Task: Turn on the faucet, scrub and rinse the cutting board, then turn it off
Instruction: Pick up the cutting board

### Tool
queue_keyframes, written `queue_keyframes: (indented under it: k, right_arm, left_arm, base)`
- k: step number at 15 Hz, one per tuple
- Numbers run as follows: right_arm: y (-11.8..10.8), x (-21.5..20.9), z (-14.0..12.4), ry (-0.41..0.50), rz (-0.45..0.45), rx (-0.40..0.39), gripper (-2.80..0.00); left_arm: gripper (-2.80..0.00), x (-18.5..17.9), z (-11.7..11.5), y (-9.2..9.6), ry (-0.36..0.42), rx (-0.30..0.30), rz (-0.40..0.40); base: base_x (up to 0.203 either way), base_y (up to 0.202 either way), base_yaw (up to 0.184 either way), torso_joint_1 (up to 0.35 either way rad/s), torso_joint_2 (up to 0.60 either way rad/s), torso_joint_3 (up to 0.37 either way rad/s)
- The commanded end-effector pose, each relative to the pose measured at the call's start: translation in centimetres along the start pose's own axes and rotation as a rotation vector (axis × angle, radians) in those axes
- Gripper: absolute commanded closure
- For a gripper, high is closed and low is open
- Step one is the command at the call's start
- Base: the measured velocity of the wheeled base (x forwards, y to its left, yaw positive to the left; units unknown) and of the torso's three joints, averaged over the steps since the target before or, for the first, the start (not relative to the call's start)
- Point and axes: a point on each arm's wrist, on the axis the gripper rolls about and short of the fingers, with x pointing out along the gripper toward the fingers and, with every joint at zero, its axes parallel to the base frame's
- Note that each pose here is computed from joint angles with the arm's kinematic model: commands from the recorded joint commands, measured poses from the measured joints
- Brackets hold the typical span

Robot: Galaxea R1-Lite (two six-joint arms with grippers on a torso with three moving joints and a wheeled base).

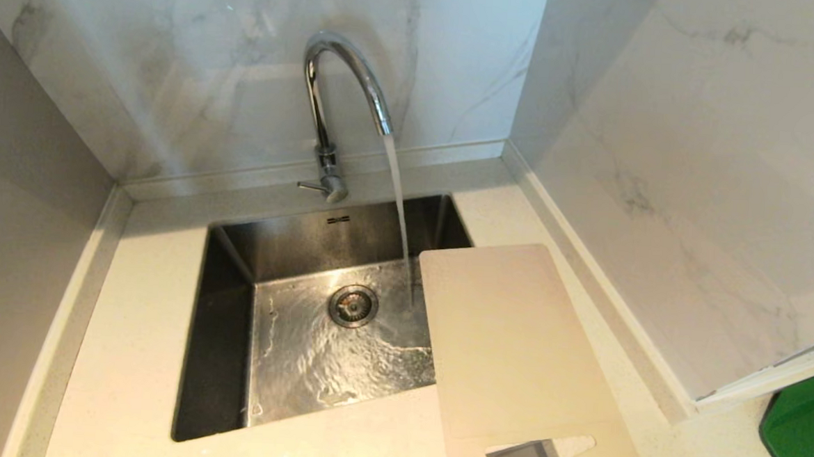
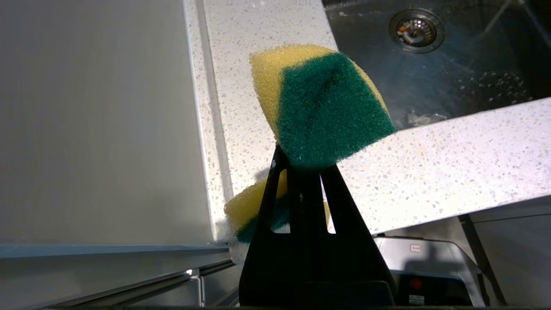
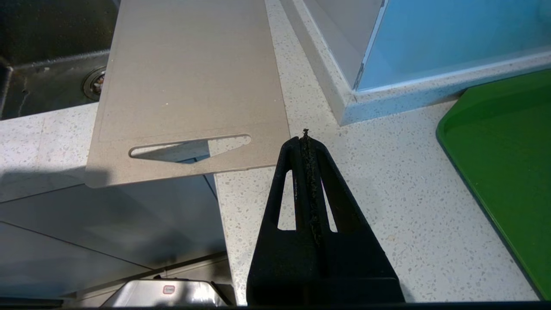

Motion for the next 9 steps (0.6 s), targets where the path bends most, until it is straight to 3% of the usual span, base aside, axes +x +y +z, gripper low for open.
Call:
queue_keyframes:
  k: [1,9]
  right_arm:
    - [0.00,0.01,-0.02,0.001,0.001,0.000,0.00]
    - [0.00,0.01,-0.04,0.001,0.000,0.000,0.00]
  left_arm:
    - [0.00,0.08,-0.17,-0.01,0.015,0.007,0.011]
    - [0.00,0.06,-0.55,-0.04,0.051,-0.004,-0.002]
  base:
    - [0.000,0.000,0.000,0.000,0.00,0.000]
    - [0.000,0.000,0.000,0.000,0.00,0.000]
